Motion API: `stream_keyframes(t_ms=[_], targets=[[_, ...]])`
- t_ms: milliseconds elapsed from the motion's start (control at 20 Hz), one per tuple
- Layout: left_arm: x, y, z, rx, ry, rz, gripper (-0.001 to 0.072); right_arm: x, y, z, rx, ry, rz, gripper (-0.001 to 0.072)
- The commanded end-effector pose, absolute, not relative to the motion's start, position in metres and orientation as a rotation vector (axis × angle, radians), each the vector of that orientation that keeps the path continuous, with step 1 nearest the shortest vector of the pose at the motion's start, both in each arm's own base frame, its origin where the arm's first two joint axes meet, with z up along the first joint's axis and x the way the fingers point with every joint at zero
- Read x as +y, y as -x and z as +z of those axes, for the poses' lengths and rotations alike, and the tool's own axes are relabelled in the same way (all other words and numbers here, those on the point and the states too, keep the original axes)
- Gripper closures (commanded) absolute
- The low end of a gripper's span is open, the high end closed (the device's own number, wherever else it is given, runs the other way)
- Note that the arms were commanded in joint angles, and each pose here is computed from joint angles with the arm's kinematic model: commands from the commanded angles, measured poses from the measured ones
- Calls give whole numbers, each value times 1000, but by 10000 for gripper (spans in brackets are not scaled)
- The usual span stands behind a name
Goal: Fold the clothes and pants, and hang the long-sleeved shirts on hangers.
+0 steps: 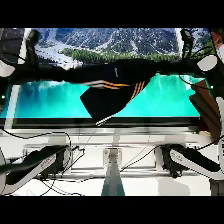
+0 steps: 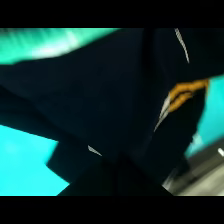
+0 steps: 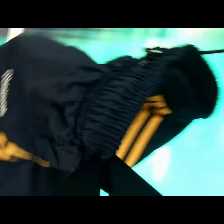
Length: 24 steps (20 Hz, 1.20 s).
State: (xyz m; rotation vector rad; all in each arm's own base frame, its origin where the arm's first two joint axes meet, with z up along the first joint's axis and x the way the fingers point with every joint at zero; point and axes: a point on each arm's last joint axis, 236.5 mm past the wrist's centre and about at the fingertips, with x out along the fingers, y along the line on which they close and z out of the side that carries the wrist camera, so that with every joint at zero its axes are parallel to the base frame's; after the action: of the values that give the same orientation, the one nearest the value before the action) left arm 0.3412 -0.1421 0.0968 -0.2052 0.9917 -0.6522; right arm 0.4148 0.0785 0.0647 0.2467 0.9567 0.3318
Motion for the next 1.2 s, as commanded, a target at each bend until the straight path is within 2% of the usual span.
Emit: stream_keyframes(t_ms=[0,350,500,600,650,700,750,800,850,900,1150], targets=[[-184,-279,72,1212,284,-789,704,26,-417,51,980,-152,221,686],[-257,-231,-9,1304,471,-749,703,6,-430,43,949,-46,190,685],[-279,-212,-21,1320,563,-747,702,-14,-438,45,916,56,139,685],[-288,-205,-26,1316,551,-754,702,-24,-439,44,918,110,117,685],[-292,-202,-26,1312,539,-763,637,-25,-438,44,919,113,116,685],[-294,-200,-26,1311,533,-770,406,-25,-438,44,919,111,117,684],[-296,-197,-26,1313,529,-777,56,-24,-438,44,918,109,118,652],[-296,-197,-26,1312,527,-777,24,-24,-439,45,917,107,118,539],[-294,-202,-28,1297,521,-764,23,-24,-439,45,917,107,118,407],[-289,-210,-30,1275,512,-742,23,-24,-439,45,918,107,118,339],[-240,-264,-40,1164,488,-576,24,-24,-438,44,920,106,119,334]])
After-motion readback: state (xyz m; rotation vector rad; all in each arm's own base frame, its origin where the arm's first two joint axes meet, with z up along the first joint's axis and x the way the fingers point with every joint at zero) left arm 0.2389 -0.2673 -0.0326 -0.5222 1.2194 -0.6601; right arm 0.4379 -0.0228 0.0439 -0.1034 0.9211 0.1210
